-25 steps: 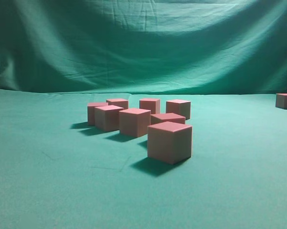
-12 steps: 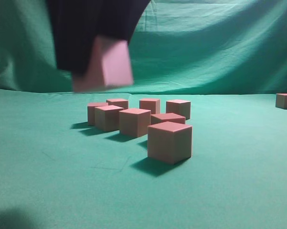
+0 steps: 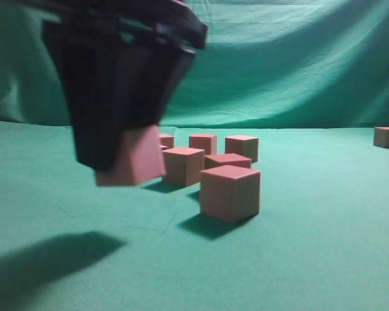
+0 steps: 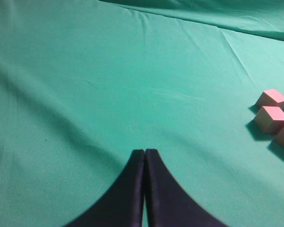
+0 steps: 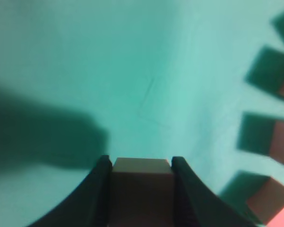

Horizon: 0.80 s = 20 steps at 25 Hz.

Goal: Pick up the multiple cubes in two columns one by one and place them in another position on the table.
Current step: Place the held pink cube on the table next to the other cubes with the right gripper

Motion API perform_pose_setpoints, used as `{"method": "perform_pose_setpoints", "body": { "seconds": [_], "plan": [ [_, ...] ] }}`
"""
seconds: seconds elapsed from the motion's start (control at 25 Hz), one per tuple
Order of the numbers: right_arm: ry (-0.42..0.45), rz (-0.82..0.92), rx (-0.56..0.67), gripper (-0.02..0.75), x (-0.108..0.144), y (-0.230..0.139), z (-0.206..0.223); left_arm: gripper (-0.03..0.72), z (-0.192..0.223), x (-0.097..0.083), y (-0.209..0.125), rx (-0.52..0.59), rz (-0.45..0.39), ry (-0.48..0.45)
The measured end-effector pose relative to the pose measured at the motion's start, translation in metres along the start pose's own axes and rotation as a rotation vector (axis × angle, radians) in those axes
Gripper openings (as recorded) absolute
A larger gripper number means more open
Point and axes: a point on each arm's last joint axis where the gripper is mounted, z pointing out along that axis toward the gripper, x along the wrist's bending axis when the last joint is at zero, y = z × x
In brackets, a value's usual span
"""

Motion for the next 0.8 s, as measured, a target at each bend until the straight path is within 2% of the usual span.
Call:
{"method": "perform_pose_setpoints", "body": {
  "seconds": [0.36,0.8],
  "plan": [
    [-0.030,-0.043,-0.014,0.251,-0.008,-0.014,0.019,0.000,0.000,0.000,0.000,0.000,0.000,0.000],
    [-0.040,-0.104,-0.032,0.251,-0.008,-0.015,0.022,0.000,0.000,0.000,0.000,0.000,0.000,0.000]
  ]
}}
